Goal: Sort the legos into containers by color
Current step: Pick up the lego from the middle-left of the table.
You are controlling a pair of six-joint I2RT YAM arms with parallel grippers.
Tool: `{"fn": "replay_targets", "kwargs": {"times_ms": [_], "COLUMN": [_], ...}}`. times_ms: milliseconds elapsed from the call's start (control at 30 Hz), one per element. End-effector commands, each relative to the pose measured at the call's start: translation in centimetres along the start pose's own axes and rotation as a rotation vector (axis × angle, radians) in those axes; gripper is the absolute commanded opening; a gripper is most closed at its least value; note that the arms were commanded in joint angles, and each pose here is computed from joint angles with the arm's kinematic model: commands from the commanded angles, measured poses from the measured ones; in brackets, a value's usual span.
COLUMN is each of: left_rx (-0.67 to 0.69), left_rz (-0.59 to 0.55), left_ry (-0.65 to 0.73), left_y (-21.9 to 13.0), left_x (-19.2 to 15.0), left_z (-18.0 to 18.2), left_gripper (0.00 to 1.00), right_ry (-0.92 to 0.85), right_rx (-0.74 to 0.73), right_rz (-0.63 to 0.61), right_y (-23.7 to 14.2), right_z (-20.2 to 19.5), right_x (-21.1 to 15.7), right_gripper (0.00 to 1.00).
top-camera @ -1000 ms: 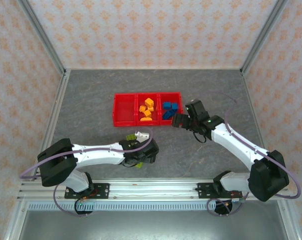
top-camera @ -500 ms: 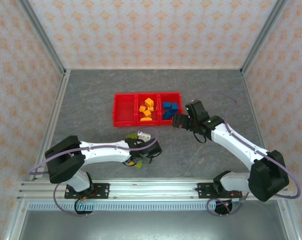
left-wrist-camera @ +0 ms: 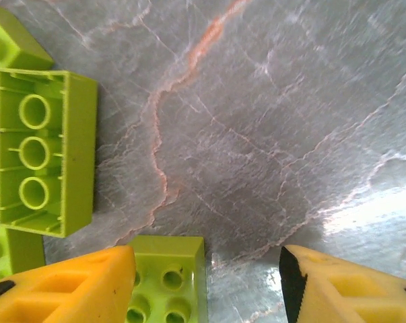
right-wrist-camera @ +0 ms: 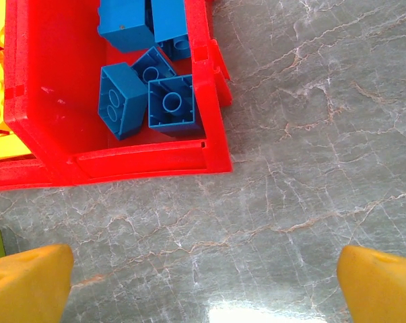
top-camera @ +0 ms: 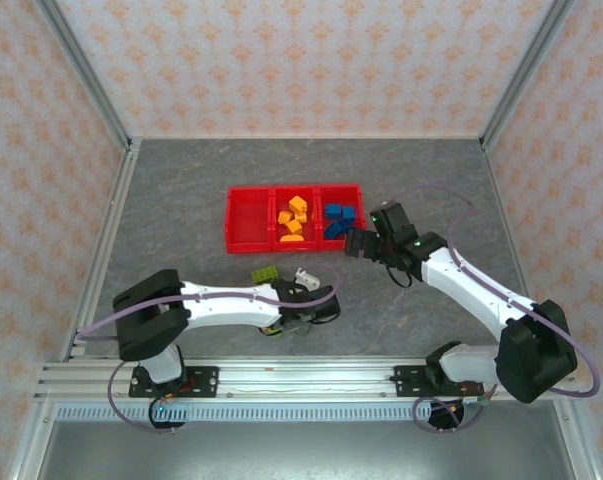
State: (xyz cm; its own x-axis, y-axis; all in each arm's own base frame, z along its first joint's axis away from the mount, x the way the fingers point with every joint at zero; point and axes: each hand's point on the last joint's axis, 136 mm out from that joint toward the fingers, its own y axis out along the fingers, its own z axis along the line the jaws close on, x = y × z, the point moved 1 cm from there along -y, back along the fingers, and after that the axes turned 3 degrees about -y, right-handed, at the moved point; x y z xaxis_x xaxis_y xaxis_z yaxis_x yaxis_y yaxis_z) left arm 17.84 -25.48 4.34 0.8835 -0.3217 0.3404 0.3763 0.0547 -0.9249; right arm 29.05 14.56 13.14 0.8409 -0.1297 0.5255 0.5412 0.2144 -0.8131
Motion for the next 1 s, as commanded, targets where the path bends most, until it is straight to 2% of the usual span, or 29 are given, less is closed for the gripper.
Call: {"fn": "replay_targets", "kwargs": {"times_ms": [0, 333, 467, 967], "left_rx": [0.085, 0.126, 0.133, 0.137], "left_rz": [0.031, -0.036, -0.034, 0.081], "left_ry": [0.063, 0.017, -0.002, 0.02], "left_y": [0.4, -1.7, -2.2, 1.4], "left_x": [-0.5, 1.3, 1.0, -1.4], "left_z": [1.1, 2.2, 2.9, 3.1], "left_gripper": [0.62, 0.62, 0.63, 0.59], "right_ry": [-0.003, -0.007, -0.005, -0.001], "right_rx": [-0.045, -0.059, -0.056, -0.056], "right_rz": [-0.014, -0.012, -0.006, 0.0], "right_y": [0.1, 0.1, 0.4, 0.3], "right_z": [-0.9, -1.3, -1.3, -1.4], "right_x": [0.1, -0.1, -0.4, -0.6], "right_gripper": [1.0, 1.0, 0.99, 1.0]}}
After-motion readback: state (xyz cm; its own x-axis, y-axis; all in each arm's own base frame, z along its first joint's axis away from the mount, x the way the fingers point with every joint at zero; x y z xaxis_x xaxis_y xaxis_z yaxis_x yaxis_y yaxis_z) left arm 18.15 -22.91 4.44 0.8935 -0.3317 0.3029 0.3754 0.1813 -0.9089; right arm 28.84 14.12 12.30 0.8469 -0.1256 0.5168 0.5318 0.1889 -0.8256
